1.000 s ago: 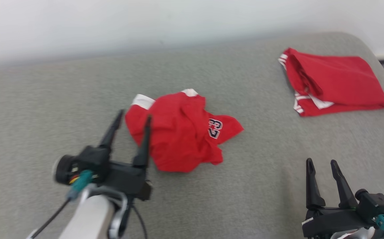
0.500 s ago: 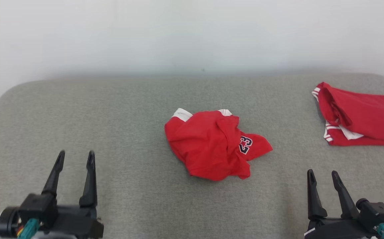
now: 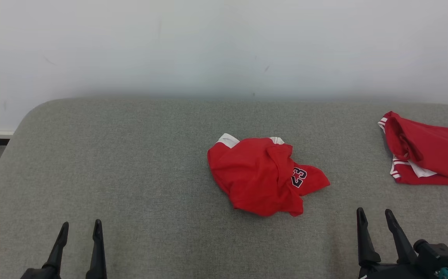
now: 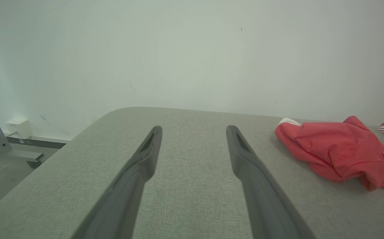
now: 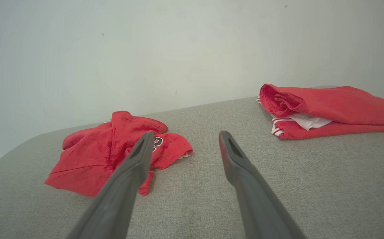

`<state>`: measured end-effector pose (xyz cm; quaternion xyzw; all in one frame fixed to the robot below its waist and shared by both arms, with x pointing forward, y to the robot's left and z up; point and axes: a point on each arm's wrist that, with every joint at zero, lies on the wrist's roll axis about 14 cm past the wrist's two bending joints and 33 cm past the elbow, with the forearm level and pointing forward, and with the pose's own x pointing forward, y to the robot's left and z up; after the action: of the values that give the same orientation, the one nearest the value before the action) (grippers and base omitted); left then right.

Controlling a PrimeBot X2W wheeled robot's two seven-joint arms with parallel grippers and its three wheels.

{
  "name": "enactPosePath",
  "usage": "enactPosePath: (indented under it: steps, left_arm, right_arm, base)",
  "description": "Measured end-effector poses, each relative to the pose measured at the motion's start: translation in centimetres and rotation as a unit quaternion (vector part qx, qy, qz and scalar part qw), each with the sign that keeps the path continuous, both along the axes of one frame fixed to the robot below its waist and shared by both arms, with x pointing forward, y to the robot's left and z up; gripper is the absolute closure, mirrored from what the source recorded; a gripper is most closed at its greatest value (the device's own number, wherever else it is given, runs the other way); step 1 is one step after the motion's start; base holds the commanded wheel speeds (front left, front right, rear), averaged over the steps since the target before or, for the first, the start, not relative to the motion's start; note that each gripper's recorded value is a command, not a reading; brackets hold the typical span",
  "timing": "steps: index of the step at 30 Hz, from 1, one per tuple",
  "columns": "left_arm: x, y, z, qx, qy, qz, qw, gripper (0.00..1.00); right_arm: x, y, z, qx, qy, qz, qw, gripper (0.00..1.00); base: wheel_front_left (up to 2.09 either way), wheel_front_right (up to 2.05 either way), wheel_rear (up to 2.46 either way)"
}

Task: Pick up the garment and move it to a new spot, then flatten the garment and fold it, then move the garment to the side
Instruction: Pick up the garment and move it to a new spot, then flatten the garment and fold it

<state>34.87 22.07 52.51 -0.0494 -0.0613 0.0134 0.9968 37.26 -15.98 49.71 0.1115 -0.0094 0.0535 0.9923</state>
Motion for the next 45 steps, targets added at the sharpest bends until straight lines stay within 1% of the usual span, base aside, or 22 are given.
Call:
enactPosePath:
  steps: [14, 18, 24, 25, 32, 38, 45]
  left_arm:
    - [-0.4, 0.1, -1.6, -0.005, 0.020, 0.007, 1.000, 0.00]
    - [-0.4, -0.1, -1.8, -0.006, 0.021, 0.007, 1.000, 0.00]
    - [-0.1, -0.3, -1.9, -0.008, 0.023, 0.005, 1.000, 0.00]
    - [0.0, -0.3, -1.8, -0.008, 0.021, 0.007, 1.000, 0.00]
    - [0.4, 0.2, -2.1, -0.017, 0.025, 0.017, 0.999, 0.00]
    - [0.7, 0.8, -2.3, -0.023, 0.028, 0.027, 0.999, 0.00]
    - [0.3, 2.2, -3.0, -0.025, 0.040, 0.052, 0.998, 0.00]
  right_arm:
    - [-0.5, 0.6, -0.5, 0.000, 0.010, 0.009, 1.000, 0.00]
    - [-0.3, 1.4, -0.7, -0.004, 0.017, 0.024, 1.000, 0.00]
    - [2.3, 2.7, 0.6, -0.032, 0.005, 0.054, 0.998, 0.00]
    - [3.5, 3.4, 1.1, -0.038, 0.001, 0.066, 0.997, 0.00]
    - [7.8, 6.3, 1.7, -0.066, 0.006, 0.110, 0.992, 0.00]
    - [10.8, 8.9, 0.6, -0.085, 0.029, 0.143, 0.986, 0.00]
    - [12.9, 11.5, -2.1, -0.095, 0.068, 0.171, 0.978, 0.00]
  base:
    - [0.00, 0.00, 0.00]
    - [0.00, 0.00, 0.00]
    - [0.00, 0.00, 0.00]
    - [0.00, 0.00, 0.00]
    - [0.00, 0.00, 0.00]
    - [0.00, 0.00, 0.00]
    - [0.00, 0.00, 0.00]
